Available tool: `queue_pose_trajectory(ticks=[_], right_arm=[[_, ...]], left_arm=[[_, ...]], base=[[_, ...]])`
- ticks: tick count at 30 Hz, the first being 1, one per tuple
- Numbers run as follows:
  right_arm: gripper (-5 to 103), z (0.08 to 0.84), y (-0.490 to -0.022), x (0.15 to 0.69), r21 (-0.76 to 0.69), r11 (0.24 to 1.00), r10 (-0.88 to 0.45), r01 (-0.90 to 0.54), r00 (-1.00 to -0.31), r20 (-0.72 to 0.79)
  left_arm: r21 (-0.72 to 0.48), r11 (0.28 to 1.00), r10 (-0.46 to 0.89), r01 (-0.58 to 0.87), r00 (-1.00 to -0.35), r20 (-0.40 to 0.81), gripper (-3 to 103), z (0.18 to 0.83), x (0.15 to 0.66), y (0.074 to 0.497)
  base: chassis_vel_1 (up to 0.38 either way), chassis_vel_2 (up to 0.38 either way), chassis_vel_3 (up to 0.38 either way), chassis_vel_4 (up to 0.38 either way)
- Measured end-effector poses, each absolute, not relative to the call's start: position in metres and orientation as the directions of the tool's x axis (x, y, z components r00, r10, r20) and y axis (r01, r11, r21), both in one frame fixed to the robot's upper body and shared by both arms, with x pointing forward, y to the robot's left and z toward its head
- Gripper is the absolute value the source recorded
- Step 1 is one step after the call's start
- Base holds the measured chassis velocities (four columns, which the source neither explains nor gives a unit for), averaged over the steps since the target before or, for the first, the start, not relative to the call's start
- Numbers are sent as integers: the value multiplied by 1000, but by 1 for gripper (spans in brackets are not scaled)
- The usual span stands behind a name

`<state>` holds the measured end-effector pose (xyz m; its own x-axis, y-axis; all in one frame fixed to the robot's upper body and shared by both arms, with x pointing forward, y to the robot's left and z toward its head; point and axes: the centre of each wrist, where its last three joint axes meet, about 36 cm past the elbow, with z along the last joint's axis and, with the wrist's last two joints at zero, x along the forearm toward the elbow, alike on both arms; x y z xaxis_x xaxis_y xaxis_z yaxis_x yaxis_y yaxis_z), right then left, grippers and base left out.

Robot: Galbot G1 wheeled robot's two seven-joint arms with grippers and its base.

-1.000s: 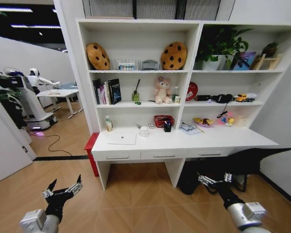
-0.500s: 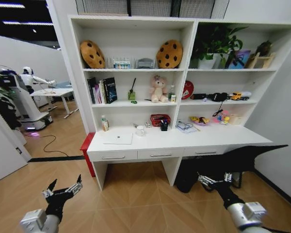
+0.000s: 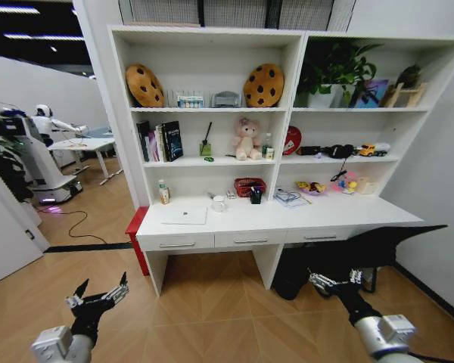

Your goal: Organize the objects on the table.

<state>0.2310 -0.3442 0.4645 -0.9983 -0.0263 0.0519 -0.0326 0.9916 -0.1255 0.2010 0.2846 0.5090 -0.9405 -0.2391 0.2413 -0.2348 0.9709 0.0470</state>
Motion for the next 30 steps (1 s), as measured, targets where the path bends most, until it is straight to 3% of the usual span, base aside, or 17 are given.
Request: queue_pose_trajectory(ticks=[30], right_arm=[[100,464,-344,231,-126,992,-26,-33,-998,52]], left_arm=[[47,971,-239,-235,-941,241,100,509,201,285]], base=[[2,3,3,2]])
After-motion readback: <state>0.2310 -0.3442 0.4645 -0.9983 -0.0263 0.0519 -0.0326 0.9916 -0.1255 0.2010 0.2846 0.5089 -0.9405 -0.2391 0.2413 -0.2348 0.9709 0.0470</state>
